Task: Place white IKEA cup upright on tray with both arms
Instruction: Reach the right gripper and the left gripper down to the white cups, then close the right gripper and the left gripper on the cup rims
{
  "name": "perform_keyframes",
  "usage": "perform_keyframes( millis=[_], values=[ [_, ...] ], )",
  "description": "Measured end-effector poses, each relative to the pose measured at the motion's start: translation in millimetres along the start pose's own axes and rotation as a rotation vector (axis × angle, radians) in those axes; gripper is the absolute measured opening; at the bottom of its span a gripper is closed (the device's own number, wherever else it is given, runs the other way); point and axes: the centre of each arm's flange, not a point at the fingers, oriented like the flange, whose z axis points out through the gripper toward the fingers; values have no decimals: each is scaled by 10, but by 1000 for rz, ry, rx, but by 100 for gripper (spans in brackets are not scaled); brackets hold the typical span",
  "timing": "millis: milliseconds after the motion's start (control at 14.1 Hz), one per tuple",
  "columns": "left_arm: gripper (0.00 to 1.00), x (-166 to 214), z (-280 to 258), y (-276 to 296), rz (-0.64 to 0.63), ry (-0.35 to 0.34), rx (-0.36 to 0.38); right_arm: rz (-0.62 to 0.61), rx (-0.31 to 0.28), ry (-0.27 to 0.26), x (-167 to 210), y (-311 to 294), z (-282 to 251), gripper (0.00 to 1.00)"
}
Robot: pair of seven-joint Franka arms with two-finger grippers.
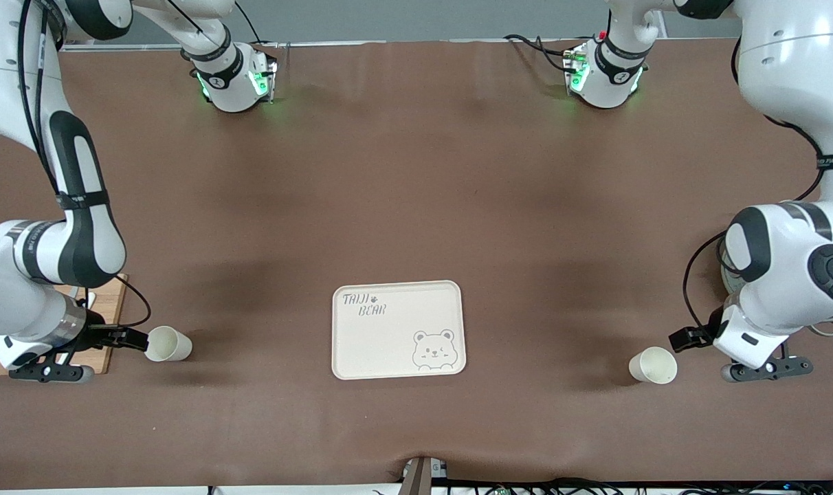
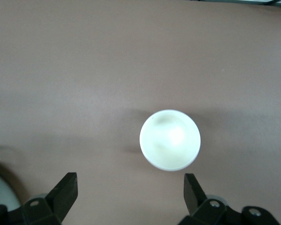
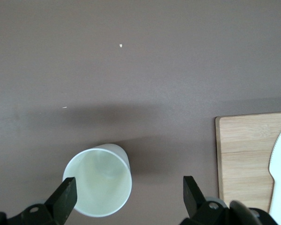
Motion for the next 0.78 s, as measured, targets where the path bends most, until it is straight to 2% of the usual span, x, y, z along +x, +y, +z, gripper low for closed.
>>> perform_keyframes(
  millis=[213, 569, 782],
  values=[
    [100, 9, 306, 15, 3, 31, 1, 2, 0, -3, -4, 19, 105, 100],
    [100, -36, 747, 39, 9, 85, 0, 2, 0, 36, 29, 23, 262, 100],
    [100, -119, 965, 35, 10, 106, 0, 4, 0, 32, 18, 35, 358, 100]
  ],
)
